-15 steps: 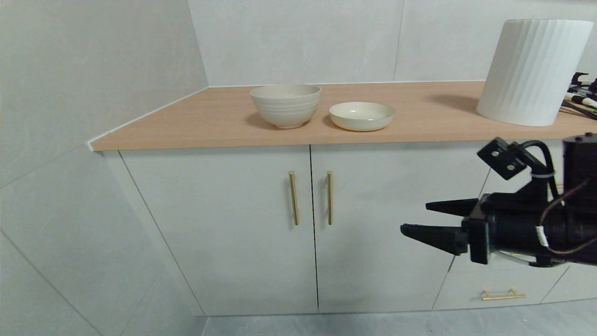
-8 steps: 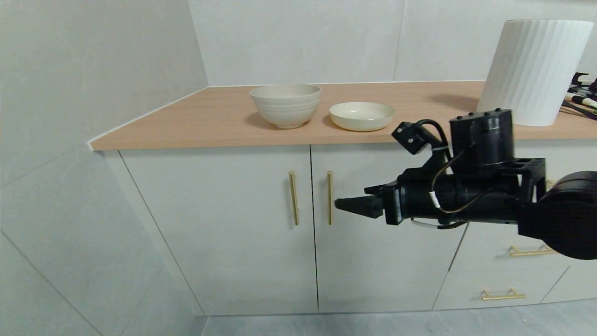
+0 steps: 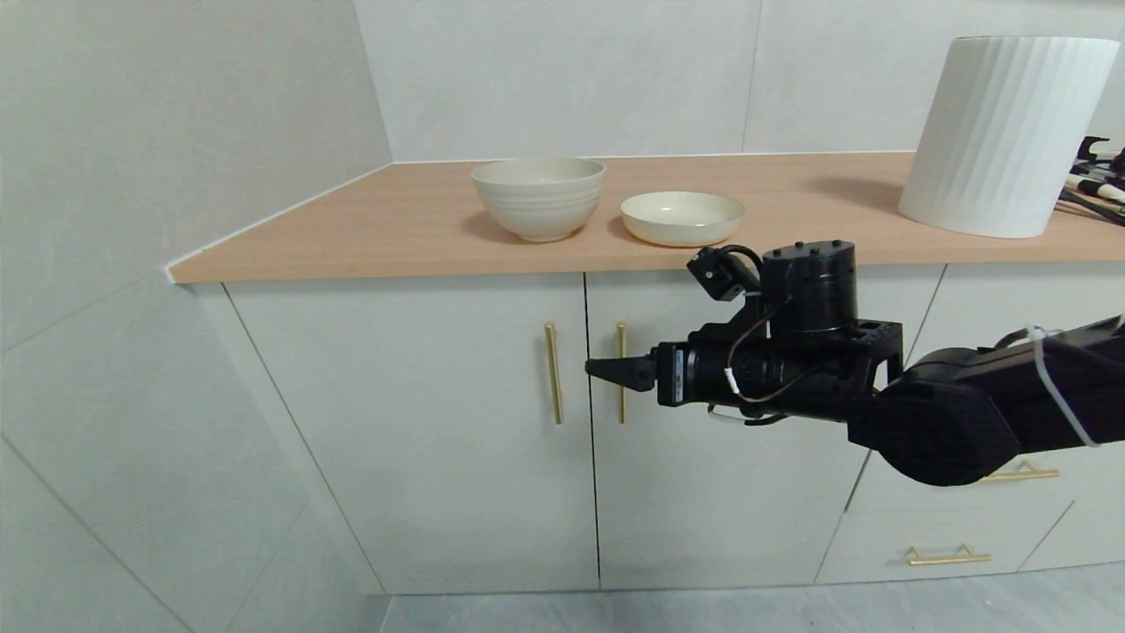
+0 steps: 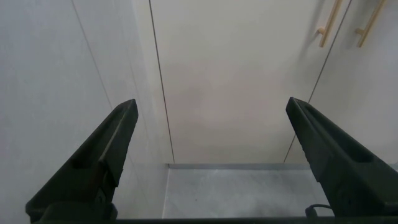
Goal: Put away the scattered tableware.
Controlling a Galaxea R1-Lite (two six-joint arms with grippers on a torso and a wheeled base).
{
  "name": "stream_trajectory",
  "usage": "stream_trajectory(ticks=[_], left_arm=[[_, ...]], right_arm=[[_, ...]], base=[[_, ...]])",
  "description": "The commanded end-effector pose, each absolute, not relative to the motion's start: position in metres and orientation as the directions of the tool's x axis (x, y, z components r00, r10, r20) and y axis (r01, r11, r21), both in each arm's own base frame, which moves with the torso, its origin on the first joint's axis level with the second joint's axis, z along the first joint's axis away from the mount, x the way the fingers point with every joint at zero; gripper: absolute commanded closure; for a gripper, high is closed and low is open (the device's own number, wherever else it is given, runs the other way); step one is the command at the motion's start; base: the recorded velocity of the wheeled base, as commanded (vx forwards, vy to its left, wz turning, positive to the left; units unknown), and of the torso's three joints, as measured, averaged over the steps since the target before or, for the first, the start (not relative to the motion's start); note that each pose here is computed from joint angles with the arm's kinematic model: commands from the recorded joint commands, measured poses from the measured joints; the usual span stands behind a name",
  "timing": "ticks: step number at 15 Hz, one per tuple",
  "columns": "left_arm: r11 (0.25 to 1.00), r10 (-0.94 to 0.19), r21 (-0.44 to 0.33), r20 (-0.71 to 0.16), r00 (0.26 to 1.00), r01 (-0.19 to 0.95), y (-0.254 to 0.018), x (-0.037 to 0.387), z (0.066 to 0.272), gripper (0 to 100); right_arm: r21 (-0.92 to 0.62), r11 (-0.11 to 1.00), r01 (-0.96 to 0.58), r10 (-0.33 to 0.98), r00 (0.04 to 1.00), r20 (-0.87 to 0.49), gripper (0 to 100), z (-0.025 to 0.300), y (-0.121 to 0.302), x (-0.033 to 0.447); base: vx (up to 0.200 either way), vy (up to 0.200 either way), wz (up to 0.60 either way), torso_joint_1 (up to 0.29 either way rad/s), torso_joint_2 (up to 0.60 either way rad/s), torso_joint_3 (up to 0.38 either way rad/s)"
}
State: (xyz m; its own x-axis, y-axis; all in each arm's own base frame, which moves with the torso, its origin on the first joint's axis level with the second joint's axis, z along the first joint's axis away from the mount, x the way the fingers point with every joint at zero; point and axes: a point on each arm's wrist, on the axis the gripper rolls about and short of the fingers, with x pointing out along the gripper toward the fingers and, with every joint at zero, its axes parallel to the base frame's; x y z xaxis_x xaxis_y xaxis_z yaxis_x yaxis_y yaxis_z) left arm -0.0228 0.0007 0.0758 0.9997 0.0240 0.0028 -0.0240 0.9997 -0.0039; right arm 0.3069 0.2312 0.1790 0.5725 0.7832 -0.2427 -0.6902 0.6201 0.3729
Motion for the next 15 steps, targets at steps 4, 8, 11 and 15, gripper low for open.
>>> stream_trajectory(ticks=[4,8,11,15], left_arm=[[1.0,0.025,-0.005,0.003,1.0,-0.025,0.001,-0.023,0.076,0],[1.0,0.025,-0.005,0.002,1.0,-0.025,0.001,-0.023,0.076,0],[1.0,0.025,-0.003,0.002,1.0,-0.025,0.001,-0.023,0.076,0],[1.0,0.025,-0.003,0.003,1.0,-0.025,0.001,-0.023,0.076,0]], right_arm=[[0.36,0.638,-0.681,0.767,0.603,-0.22,0,0.142,0.245,0.33],[0.359,0.641,-0.678,0.764,0.609,-0.213,0,0.138,0.247,0.336],[0.361,0.641,-0.678,0.764,0.609,-0.213,0,0.135,0.249,0.339],[0.356,0.639,-0.682,0.764,0.617,-0.189,0,0.126,0.252,0.346]], base=[[0.0,0.0,0.0,0.0,0.0,0.0],[0.0,0.0,0.0,0.0,0.0,0.0],[0.0,0.0,0.0,0.0,0.0,0.0],[0.0,0.0,0.0,0.0,0.0,0.0]])
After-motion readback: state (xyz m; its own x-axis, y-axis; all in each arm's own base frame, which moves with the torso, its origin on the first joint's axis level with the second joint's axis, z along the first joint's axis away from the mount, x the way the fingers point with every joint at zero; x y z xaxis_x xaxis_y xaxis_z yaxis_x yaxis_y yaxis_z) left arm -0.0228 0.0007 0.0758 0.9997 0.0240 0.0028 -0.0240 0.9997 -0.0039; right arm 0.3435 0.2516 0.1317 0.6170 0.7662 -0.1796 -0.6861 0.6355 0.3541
